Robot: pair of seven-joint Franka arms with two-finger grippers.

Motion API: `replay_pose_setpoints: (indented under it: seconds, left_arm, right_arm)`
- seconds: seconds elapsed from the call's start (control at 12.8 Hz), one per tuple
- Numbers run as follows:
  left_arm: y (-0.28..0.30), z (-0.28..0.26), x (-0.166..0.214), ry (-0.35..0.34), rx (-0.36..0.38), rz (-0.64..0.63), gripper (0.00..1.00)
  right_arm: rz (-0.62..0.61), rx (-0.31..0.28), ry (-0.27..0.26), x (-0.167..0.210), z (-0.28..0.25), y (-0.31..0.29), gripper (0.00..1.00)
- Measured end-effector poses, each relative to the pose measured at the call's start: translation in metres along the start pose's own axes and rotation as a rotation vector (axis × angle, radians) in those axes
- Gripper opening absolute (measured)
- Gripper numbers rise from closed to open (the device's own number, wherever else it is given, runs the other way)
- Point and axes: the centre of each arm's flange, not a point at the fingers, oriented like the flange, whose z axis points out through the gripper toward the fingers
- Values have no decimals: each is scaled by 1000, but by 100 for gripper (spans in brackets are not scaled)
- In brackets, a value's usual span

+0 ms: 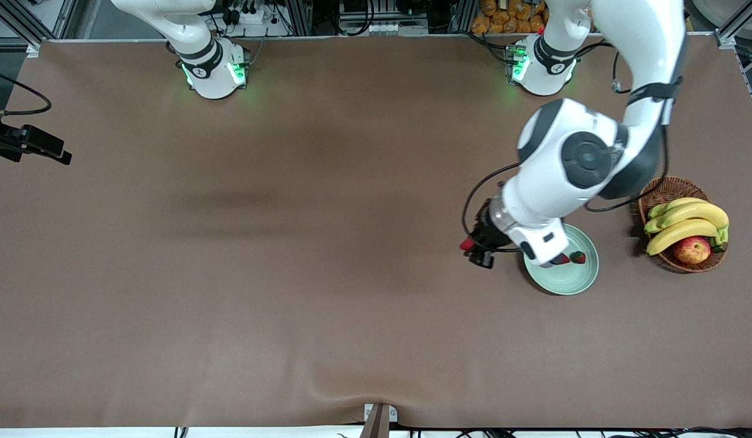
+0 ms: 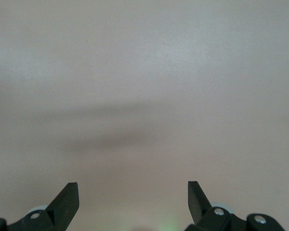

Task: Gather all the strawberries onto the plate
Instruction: 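Lift the strawberry and carry it over the plate with the left gripper, then lower the strawberry onto the plate and open the left gripper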

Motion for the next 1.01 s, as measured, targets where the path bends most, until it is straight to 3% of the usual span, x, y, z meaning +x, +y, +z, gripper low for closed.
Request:
replay_pose_setpoints:
  seconds: [0.39,1.01]
  left_arm:
    - [-16,-28,68,-25,85,190,32]
    - [-19,-39,121,-43,68,307,32]
  right_arm:
    - [-4,0,0,0,0,-2,100]
    - [18,0,-19,-2,1,-13,100]
